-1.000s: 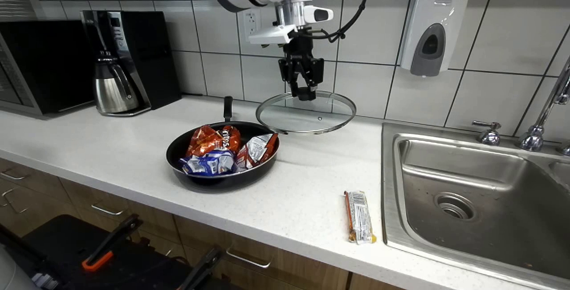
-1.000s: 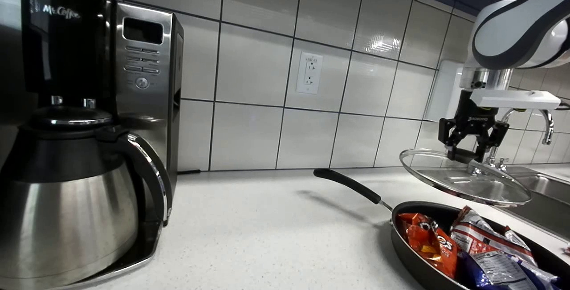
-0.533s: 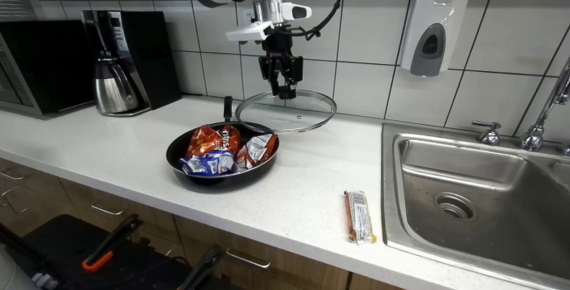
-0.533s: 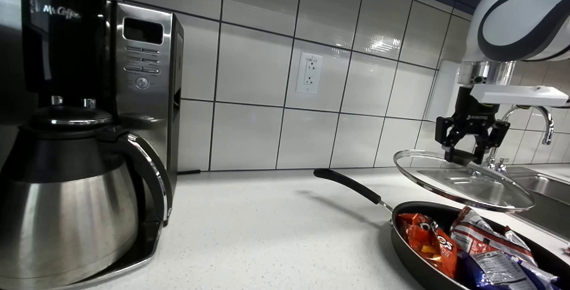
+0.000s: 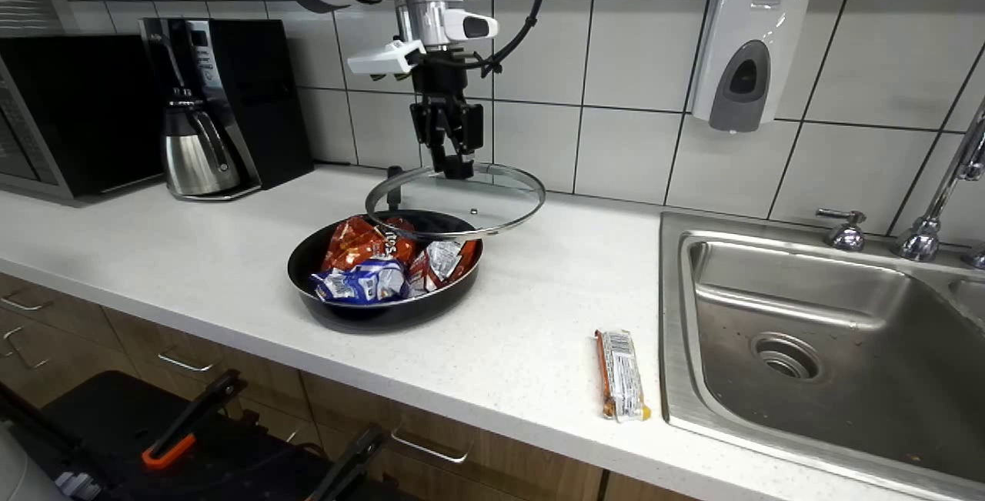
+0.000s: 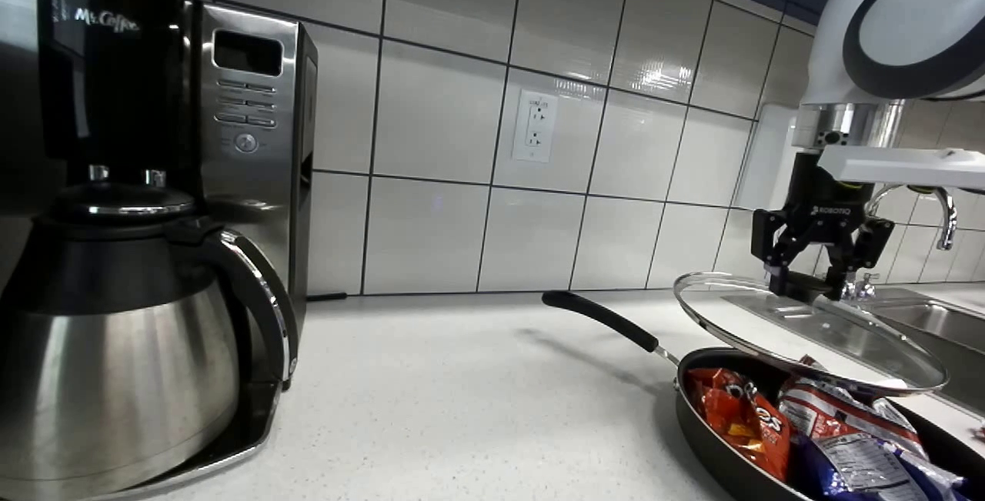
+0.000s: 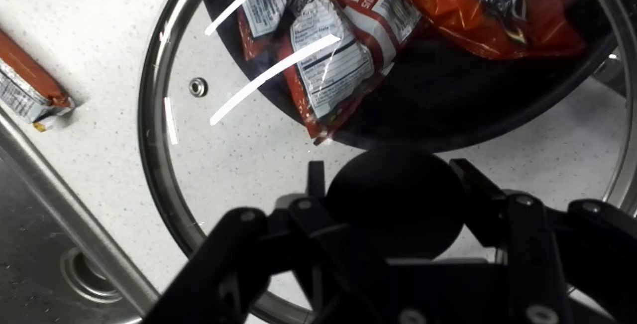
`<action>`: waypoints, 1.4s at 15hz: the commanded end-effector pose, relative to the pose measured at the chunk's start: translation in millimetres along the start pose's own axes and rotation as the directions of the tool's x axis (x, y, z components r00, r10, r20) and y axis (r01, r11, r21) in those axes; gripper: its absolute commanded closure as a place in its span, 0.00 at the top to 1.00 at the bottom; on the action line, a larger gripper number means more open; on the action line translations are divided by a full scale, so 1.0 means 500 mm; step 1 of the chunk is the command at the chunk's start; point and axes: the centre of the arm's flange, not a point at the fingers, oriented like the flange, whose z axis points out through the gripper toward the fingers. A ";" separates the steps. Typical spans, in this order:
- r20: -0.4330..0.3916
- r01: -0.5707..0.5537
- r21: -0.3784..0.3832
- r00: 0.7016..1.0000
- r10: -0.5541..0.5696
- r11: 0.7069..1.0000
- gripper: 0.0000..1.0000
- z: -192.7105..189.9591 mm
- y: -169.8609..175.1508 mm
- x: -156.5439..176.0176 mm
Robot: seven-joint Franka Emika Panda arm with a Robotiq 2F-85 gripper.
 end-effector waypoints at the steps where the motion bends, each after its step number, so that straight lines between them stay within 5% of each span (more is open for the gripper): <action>1: 0.005 -0.019 -0.006 1.000 0.019 1.000 0.39 -0.033 -0.001 -0.047; 21: 0.076 0.095 -0.051 0.993 -0.091 0.994 0.39 0.043 -0.091 -0.130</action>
